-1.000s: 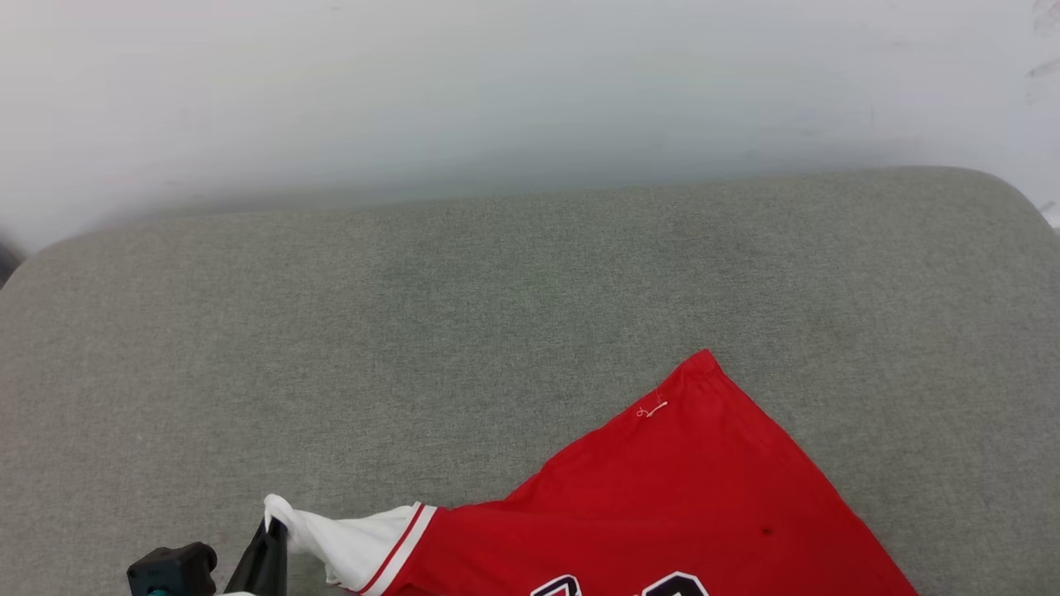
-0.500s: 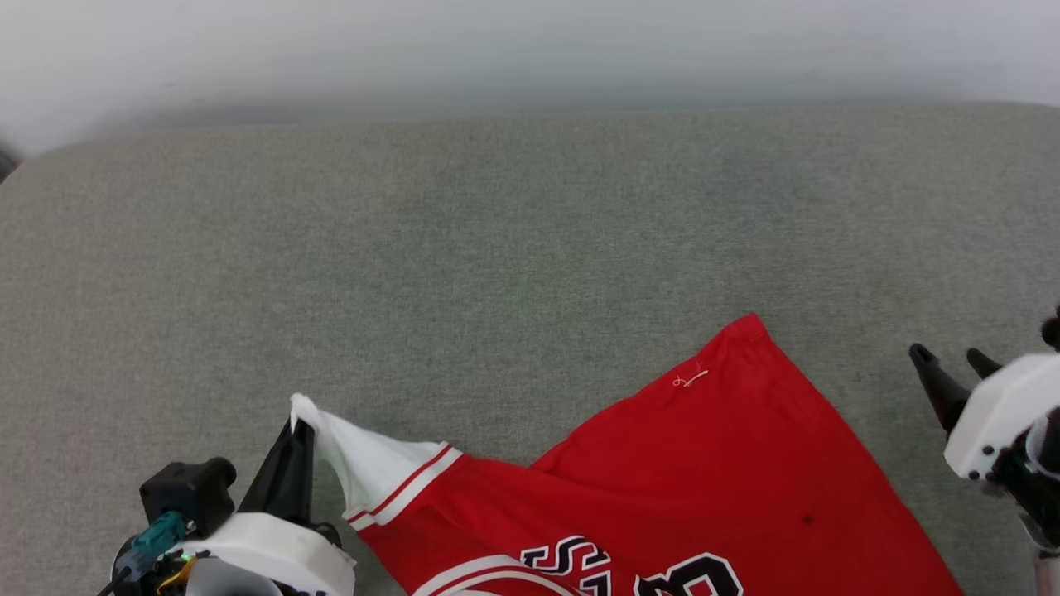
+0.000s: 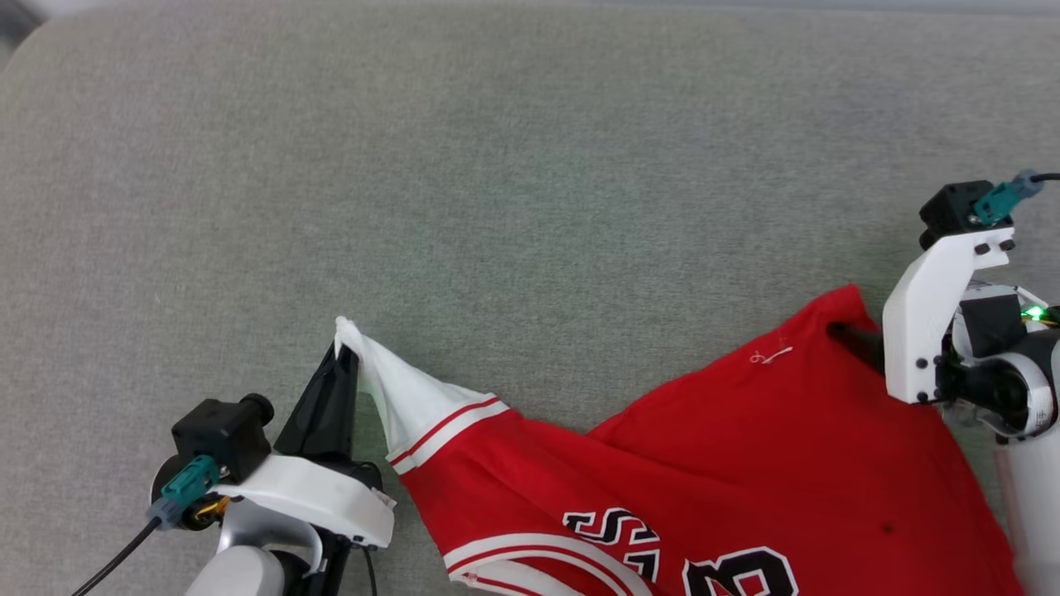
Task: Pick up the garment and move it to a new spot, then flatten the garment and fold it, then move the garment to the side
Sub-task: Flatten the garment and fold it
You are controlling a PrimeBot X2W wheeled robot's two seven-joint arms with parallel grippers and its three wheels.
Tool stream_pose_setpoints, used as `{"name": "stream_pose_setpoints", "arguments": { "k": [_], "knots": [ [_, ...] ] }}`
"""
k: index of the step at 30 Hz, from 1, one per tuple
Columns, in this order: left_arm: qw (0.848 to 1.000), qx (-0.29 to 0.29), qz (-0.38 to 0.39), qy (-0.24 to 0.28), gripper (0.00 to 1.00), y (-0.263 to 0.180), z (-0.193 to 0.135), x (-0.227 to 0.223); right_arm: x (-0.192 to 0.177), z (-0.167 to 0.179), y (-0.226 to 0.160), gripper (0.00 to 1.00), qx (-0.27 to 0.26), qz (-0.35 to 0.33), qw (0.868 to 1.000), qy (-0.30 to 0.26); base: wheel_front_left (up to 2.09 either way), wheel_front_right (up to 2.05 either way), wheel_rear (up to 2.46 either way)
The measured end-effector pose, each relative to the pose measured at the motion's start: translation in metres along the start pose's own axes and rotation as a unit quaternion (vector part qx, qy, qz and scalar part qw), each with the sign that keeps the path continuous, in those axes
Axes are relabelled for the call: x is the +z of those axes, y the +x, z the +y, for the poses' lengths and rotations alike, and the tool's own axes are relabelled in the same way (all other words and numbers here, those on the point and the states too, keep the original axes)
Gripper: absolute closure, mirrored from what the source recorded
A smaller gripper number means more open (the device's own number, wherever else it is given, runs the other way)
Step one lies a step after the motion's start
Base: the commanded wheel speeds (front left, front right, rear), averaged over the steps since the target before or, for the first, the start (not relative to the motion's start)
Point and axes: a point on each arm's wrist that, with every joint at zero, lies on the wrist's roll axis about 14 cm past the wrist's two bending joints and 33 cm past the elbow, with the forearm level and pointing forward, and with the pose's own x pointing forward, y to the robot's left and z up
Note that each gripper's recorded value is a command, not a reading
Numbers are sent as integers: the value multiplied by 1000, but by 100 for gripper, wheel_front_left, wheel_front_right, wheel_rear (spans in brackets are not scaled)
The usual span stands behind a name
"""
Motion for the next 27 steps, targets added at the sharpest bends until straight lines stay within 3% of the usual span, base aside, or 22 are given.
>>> {"name": "stream_pose_setpoints", "arguments": {
  "k": [6, 7, 8, 9, 17, 21, 27],
  "knots": [
    [1000, 11, 10, -1, 100, 1, 8, -9, -7, 7, 20, 0, 16, 53, 998, -2, 0, 0, 0],
    [1000, 13, 12, -1, 100, 1, 9, -10, -7, 7, 21, 61, 17, 57, 998, -4, 0, 0, 0],
    [1000, 15, 12, -1, 100, 0, 10, -10, -8, 8, 22, 95, 21, 58, 998, 0, 0, 0, 0],
    [1000, 15, 12, -1, 100, 0, 10, -10, -7, 9, 21, 100, 23, 58, 998, 1, 0, 0, 0],
    [1000, 14, -5, 2, 100, -6, 11, 3, 0, 13, 4, 100, 24, 25, 999, -8, 0, 0, 0],
    [999, 0, -39, 26, 100, -2, 12, 34, 25, 5, -22, 100, 1, -49, 999, -20, 0, 0, 0],
    [991, -24, -112, 72, 100, 16, 9, 109, 68, -10, -75, 100, -39, -168, 985, -29, 0, 0, 0]
  ]
}}
